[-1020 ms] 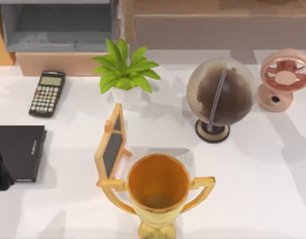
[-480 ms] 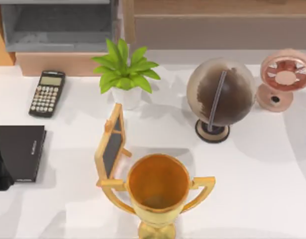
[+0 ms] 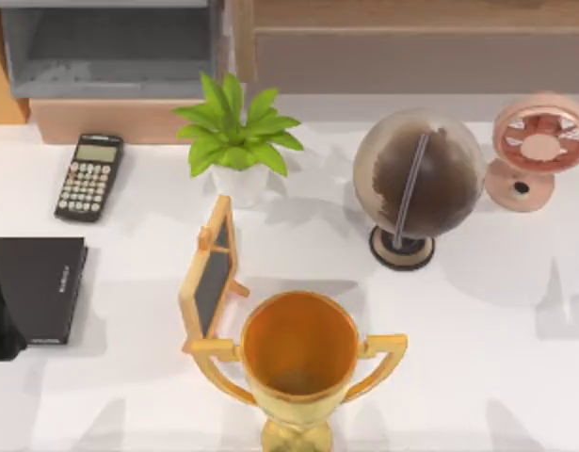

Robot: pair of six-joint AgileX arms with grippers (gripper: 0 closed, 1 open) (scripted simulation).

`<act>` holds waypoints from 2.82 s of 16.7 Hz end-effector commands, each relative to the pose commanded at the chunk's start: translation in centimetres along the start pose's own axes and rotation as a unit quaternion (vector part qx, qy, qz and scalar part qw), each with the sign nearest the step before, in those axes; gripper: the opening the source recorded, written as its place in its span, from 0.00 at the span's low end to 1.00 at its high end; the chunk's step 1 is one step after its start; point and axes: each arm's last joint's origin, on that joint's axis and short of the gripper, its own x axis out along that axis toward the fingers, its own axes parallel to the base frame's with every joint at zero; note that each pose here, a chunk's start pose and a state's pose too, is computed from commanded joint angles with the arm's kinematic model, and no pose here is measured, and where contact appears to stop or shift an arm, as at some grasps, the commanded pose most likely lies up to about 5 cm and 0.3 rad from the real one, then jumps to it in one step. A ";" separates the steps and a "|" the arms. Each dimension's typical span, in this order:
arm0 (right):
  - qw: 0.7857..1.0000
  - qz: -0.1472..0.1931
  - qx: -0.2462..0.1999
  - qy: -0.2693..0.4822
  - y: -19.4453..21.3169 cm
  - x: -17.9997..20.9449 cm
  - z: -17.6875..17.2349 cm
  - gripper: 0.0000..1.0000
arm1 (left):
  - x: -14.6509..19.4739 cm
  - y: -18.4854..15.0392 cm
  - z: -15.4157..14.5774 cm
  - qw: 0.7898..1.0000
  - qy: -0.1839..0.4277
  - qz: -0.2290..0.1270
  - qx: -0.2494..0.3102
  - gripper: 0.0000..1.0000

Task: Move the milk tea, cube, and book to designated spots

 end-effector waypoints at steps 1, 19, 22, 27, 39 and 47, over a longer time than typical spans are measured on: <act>1.000 0.001 0.000 0.001 -0.1 -0.1 -1.3 1.00 | 0.0 0.0 0.0 1.000 0.000 0.000 0.000 1.00; 1.000 0.002 0.001 0.002 -0.2 -0.3 -3.5 1.00 | 3.2 -0.8 7.5 1.000 0.001 -0.024 -0.004 1.00; 1.000 0.002 0.001 0.002 -0.2 -0.3 -3.5 1.00 | 7.4 -1.4 10.5 0.999 0.017 -0.028 -0.006 1.00; 1.000 0.002 0.001 0.002 -0.2 -0.3 -3.5 1.00 | 16.7 -2.8 13.1 0.999 0.024 -0.021 -0.009 1.00; 1.000 0.002 0.001 0.002 -0.2 -0.3 -3.5 1.00 | 32.5 -6.4 9.0 1.000 0.004 -0.008 -0.010 1.00; 1.000 0.002 0.001 0.002 -0.2 -0.3 -3.5 1.00 | 33.1 -6.4 8.8 1.000 0.003 -0.008 -0.010 1.00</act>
